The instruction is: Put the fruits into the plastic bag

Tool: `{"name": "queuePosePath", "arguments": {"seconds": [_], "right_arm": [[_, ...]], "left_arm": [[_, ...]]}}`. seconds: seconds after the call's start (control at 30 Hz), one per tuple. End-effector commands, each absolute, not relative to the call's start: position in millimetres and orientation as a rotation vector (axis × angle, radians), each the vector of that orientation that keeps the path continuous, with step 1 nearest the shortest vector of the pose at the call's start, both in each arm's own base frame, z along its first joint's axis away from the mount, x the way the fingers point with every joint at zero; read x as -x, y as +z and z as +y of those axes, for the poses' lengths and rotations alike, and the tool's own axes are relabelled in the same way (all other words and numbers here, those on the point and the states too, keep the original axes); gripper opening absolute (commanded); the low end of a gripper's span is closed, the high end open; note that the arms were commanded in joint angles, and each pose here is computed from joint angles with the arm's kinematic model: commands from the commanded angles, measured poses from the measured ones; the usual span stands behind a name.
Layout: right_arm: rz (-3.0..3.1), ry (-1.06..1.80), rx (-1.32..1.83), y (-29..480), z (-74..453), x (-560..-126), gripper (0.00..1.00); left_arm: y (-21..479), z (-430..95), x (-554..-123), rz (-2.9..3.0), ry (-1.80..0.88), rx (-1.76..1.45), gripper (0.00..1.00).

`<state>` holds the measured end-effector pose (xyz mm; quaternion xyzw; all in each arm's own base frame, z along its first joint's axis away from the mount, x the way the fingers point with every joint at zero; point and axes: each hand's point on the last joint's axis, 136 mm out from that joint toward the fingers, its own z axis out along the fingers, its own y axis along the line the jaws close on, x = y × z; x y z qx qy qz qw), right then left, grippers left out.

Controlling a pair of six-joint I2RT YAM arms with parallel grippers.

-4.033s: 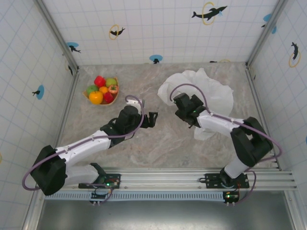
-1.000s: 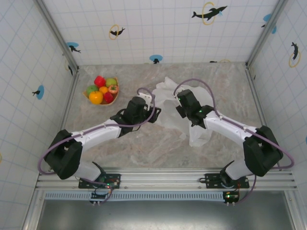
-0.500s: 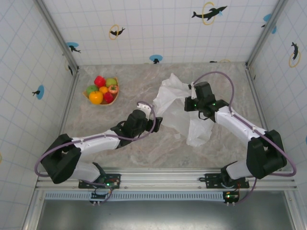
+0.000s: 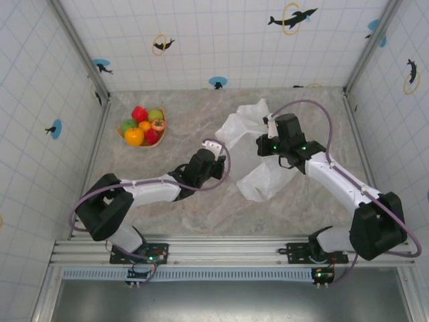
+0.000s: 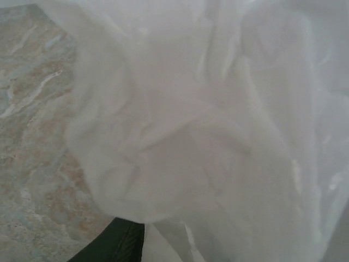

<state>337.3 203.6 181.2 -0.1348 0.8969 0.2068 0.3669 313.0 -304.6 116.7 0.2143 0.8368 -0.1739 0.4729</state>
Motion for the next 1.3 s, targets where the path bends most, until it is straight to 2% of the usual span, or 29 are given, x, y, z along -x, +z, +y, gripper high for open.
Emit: {"name": "queuePosePath", "arguments": {"seconds": [0.0, 0.07, 0.1, 0.33, 0.5, 0.8, 0.87, 0.93, 1.0, 1.27], "right_arm": [[2.251, 0.247, 0.527, 193, 190, -332, 0.0], [2.224, 0.056, 0.584, 196, 181, -331, 0.0], [2.202, -0.041, 0.6, 199, 176, -333, 0.0], [2.041, -0.463, 0.601, 231, 157, -338, 0.0], [1.923, -0.687, 0.586, 247, 151, -337, 0.0], [1.866, -0.644, 0.621, 231, 169, -335, 0.0], [1.903, -0.59, 0.634, 220, 174, -336, 0.0], [1.968, -0.507, 0.626, 205, 177, -339, 0.0], [2.032, -0.438, 0.603, 192, 176, -341, 0.0], [2.229, -0.195, 0.48, 158, 175, -349, 0.0]], "left_arm": [[131, -306, -316, 2.041, -0.433, -0.545, 0.16], [136, -307, -312, 2.068, -0.506, -0.559, 0.03], [139, -307, -309, 2.082, -0.56, -0.57, 0.0], [170, -306, -292, 2.164, -0.878, -0.553, 0.0], [165, -297, -293, 2.27, -1.041, -0.468, 0.0], [148, -303, -302, 2.351, -1.096, -0.424, 0.01], [151, -306, -304, 2.334, -1.112, -0.422, 0.14], [156, -307, -306, 2.308, -1.121, -0.42, 0.37], [162, -305, -306, 2.286, -1.114, -0.412, 0.47], [184, -279, -303, 2.195, -1.018, -0.382, 0.75]]}}
